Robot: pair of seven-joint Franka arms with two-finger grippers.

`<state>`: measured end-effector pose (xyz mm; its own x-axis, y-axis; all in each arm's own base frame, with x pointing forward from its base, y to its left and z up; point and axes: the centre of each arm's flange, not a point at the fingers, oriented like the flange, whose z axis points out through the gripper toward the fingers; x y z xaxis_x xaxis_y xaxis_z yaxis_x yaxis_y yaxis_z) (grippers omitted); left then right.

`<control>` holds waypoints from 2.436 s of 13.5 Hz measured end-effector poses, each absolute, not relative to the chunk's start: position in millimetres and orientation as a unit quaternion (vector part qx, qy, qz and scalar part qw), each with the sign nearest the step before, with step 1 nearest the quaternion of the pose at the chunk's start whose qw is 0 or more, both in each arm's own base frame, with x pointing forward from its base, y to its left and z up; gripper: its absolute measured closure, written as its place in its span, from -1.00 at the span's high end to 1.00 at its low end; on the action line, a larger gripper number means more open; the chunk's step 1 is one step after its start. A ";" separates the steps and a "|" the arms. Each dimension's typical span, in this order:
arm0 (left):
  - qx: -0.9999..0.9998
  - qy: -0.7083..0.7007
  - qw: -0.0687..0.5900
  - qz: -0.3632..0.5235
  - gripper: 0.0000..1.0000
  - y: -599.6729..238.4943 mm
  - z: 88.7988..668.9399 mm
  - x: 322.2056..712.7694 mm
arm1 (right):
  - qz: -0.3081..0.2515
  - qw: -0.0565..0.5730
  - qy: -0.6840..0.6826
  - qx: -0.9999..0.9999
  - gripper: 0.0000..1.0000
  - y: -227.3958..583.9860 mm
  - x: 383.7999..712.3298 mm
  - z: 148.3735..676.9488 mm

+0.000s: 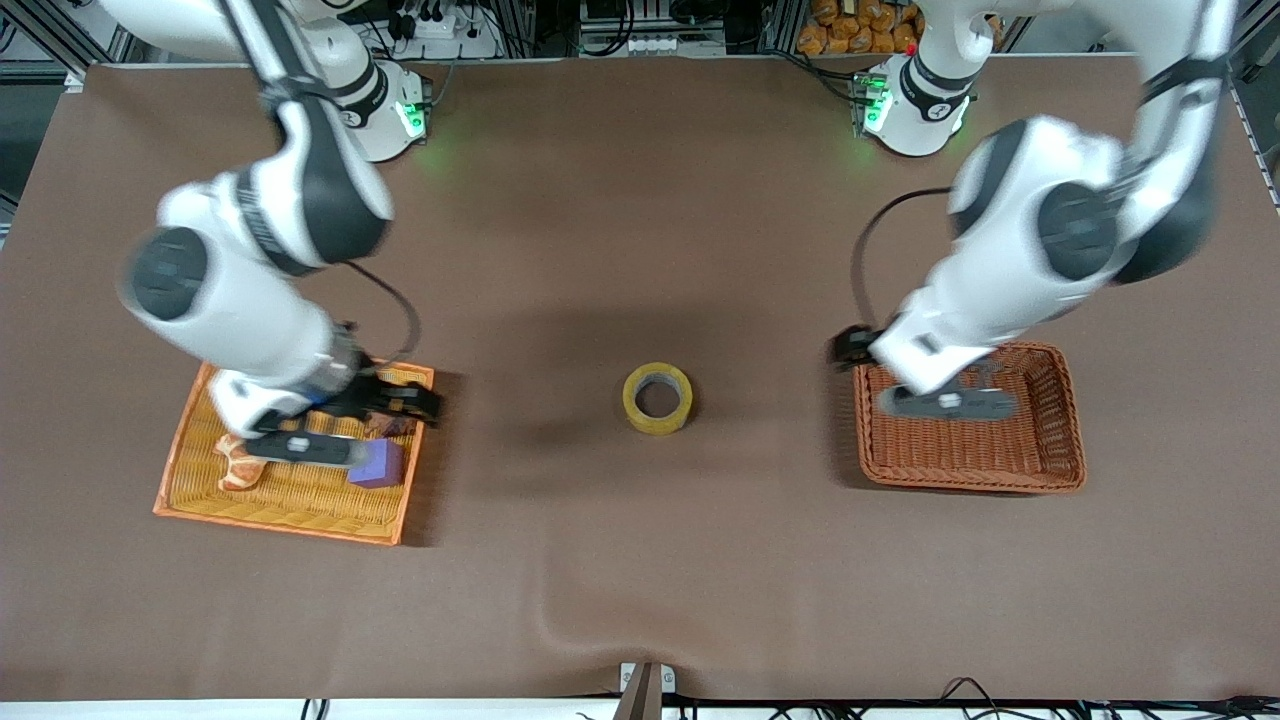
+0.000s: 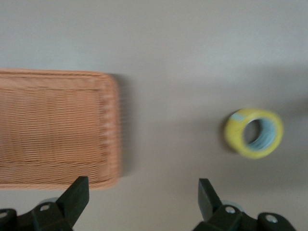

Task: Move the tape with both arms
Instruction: 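Set the tape roll on the table and open the right gripper, then withdraw the right gripper while the left gripper reaches and grasps the tape, then carry the tape roll into the brown basket with the left gripper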

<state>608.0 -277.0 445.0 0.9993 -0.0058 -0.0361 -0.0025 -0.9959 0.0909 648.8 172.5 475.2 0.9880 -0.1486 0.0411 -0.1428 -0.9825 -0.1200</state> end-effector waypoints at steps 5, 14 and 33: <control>0.999 0.044 0.032 -0.008 1.00 -400.6 343.0 587.5 | -0.026 0.052 0.045 -0.997 1.00 25.4 609.1 542.6; 0.997 0.064 0.041 -0.012 1.00 -455.9 226.6 565.0 | -0.003 0.022 0.049 -0.999 1.00 -34.8 543.0 628.4; 0.993 0.119 0.012 0.012 -0.56 -348.4 334.4 633.8 | 0.011 -0.007 0.014 -1.000 1.00 -45.9 552.2 617.8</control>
